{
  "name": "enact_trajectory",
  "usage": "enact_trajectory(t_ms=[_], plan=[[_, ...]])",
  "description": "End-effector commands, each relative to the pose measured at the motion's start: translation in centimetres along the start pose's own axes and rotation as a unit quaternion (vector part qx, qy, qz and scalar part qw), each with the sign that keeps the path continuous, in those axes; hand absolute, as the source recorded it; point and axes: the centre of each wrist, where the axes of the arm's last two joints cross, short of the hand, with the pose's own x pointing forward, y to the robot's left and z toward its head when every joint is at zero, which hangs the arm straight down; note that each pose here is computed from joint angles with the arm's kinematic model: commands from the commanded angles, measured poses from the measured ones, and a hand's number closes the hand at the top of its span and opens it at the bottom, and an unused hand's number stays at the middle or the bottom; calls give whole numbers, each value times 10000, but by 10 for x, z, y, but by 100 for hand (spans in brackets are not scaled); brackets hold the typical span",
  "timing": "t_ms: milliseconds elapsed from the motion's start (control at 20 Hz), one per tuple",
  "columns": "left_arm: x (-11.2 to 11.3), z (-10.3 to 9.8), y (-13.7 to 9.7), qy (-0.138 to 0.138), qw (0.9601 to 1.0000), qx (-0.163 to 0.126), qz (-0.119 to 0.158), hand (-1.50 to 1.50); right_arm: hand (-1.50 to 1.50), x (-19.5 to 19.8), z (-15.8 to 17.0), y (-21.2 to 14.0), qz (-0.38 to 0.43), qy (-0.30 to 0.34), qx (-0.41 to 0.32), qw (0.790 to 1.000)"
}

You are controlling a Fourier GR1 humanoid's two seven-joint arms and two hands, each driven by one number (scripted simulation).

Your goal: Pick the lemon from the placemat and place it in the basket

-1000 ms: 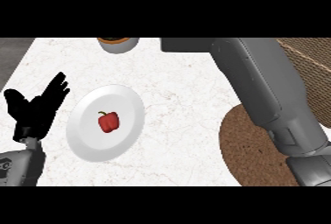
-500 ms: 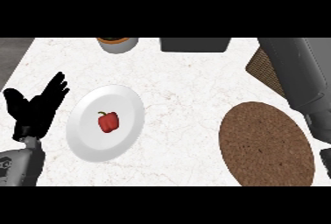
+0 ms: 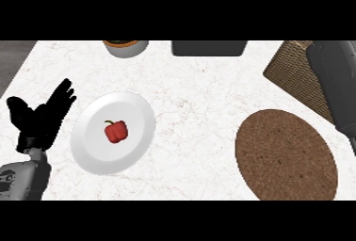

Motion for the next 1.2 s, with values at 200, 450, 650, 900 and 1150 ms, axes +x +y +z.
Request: enact_trajectory(t_ms=[200,450,650,900,1150], plan=[[18,-6,-4,-23,10000,-82,40,0,150,-56,-25,9,-276,115,-26,9995],[11,-8,-1,-45,10000,8,20,0,-150,-90,-32,11,-441,868,-836,9917],[16,-3,-17,-72,10000,-20,22,0,-150,-108,-32,19,-202,763,-554,9953],[5,-4,-1,-25,10000,-49,-52,0,-150,-112,-48,4,-606,293,-483,9966],[0,4,-6,15,10000,-16,-38,0,-150,-106,-59,-14,-1421,948,-1260,9772]])
